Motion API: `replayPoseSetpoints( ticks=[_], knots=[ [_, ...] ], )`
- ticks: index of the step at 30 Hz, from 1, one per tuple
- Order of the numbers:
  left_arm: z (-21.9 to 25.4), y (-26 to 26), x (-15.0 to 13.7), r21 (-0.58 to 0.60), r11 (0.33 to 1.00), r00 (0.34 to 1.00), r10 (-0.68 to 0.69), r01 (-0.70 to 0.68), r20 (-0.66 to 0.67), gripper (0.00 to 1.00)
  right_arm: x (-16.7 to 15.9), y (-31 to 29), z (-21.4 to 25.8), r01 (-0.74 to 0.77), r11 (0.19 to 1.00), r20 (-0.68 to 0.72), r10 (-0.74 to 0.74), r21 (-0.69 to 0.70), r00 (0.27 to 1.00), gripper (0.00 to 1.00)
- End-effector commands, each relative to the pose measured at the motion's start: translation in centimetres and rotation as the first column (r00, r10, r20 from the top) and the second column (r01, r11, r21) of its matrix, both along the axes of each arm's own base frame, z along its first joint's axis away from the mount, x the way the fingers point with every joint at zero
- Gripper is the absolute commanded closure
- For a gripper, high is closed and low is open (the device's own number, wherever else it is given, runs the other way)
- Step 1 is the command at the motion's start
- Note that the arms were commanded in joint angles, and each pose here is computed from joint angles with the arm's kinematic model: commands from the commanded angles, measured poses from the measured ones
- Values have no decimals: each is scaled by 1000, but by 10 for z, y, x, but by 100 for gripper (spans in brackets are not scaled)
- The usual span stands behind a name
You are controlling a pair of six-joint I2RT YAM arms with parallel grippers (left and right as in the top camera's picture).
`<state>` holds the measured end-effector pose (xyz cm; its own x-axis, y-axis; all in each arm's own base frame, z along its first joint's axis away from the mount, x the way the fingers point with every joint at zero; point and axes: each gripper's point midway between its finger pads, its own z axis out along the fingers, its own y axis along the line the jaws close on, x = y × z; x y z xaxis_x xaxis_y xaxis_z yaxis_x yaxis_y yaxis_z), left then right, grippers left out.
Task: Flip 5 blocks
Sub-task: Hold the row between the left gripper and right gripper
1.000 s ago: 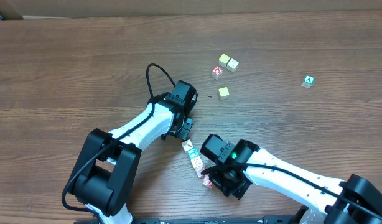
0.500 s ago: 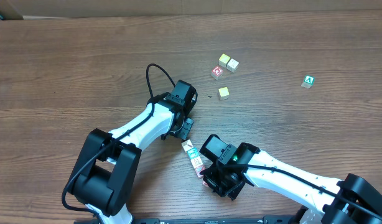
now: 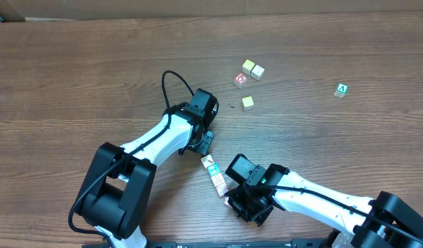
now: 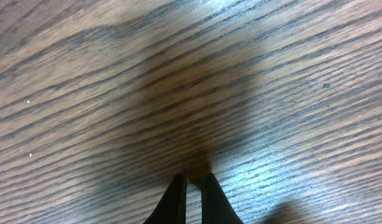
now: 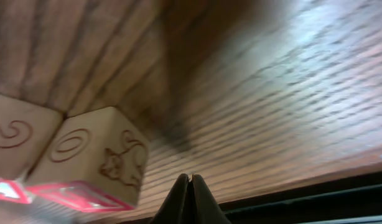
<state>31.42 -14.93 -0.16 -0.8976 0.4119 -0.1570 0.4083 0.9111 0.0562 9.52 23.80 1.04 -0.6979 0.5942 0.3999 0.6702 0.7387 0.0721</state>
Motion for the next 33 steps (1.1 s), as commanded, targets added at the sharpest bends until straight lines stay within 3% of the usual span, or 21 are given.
replayPoseSetpoints(
  ticks=[1,21,25,33],
  knots=[
    [-24,15,-16,56,998,997,-6,11,-77,96,2,3,1,27,999,12,-27,18,1000,96],
    [-24,15,-18,55,998,996,-10,15,-86,96,18,12,1,35,998,88,-39,46,995,96],
    [-24,5,-27,-6,996,988,-85,85,-129,96,18,12,1,35,998,89,-39,45,995,96],
    [-24,2,-40,-36,996,978,-90,85,-188,96,23,15,1,57,997,100,-63,57,993,96]
  ],
)
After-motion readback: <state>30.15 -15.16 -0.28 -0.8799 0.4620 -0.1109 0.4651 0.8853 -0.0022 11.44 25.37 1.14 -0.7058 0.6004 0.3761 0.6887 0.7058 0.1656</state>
